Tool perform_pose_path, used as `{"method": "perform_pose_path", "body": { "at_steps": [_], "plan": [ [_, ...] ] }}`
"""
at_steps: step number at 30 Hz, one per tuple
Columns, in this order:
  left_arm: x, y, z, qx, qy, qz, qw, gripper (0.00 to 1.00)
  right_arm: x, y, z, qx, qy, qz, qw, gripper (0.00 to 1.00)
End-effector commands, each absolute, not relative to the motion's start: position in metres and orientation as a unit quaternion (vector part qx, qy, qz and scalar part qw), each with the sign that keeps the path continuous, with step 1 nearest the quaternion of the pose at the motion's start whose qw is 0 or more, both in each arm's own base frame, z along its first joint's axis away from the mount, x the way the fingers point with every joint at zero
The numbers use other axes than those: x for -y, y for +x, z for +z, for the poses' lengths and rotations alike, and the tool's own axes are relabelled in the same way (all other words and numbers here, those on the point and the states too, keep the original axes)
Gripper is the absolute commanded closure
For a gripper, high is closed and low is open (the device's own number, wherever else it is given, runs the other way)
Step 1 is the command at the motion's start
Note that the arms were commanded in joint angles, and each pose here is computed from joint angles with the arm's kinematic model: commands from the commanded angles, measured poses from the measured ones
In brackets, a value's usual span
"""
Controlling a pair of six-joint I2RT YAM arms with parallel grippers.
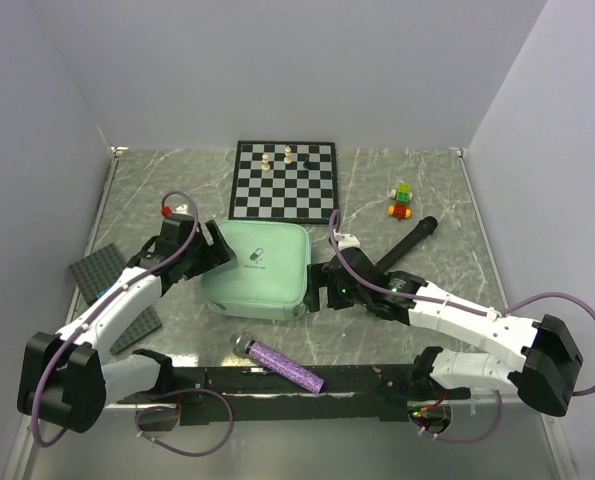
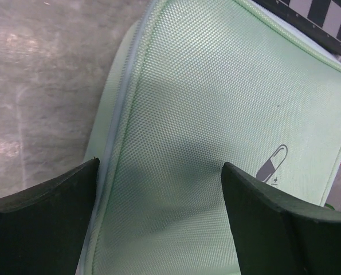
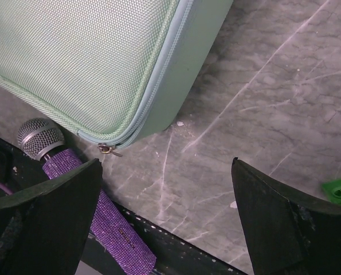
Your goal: Organize the medicine kit
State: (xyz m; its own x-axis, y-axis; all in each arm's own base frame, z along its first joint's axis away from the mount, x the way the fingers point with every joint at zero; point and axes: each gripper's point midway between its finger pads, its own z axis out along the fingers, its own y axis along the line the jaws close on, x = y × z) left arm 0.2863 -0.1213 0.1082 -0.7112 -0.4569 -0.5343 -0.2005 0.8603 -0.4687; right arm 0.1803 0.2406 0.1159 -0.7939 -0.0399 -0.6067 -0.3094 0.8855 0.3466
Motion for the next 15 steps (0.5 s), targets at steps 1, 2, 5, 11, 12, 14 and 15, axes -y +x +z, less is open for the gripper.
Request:
{"method": "perform_pose_path", "body": {
  "at_steps": [1, 2, 5, 11, 12, 14, 15],
  "plan": [
    [0.157, 0.295, 0.137, -0.886, -0.118, -0.285, 0.346, 0.11, -0.242, 0.189, 0.135, -0.91, -0.084, 0.231, 0.334, 0.0],
    [0.158, 0.294, 0.142, -0.882, -0.11, -0.292, 0.352, 0.11, -0.242, 0.189, 0.135, -0.91, -0.085, 0.23, 0.335, 0.0],
    [0.155, 0.293, 0.151, -0.877, -0.101, -0.289, 0.369, 0.11, -0.243, 0.186, 0.131, -0.911, -0.094, 0.231, 0.329, 0.0],
    [0.121, 0.296, 0.185, -0.865, -0.139, -0.219, 0.429, 0.07, -0.258, 0.173, 0.136, -0.907, -0.14, 0.208, 0.337, 0.0],
    [0.106, 0.297, 0.191, -0.859, -0.161, -0.19, 0.447, 0.07, -0.26, 0.173, 0.137, -0.907, -0.145, 0.202, 0.339, 0.0],
    [0.097, 0.298, 0.209, -0.848, -0.175, -0.178, 0.468, 0.07, -0.266, 0.17, 0.137, -0.908, -0.16, 0.19, 0.338, 0.0],
    [0.098, 0.296, 0.217, -0.843, -0.173, -0.185, 0.475, 0.07, -0.268, 0.169, 0.135, -0.909, -0.166, 0.182, 0.337, 0.0]
  ]
}}
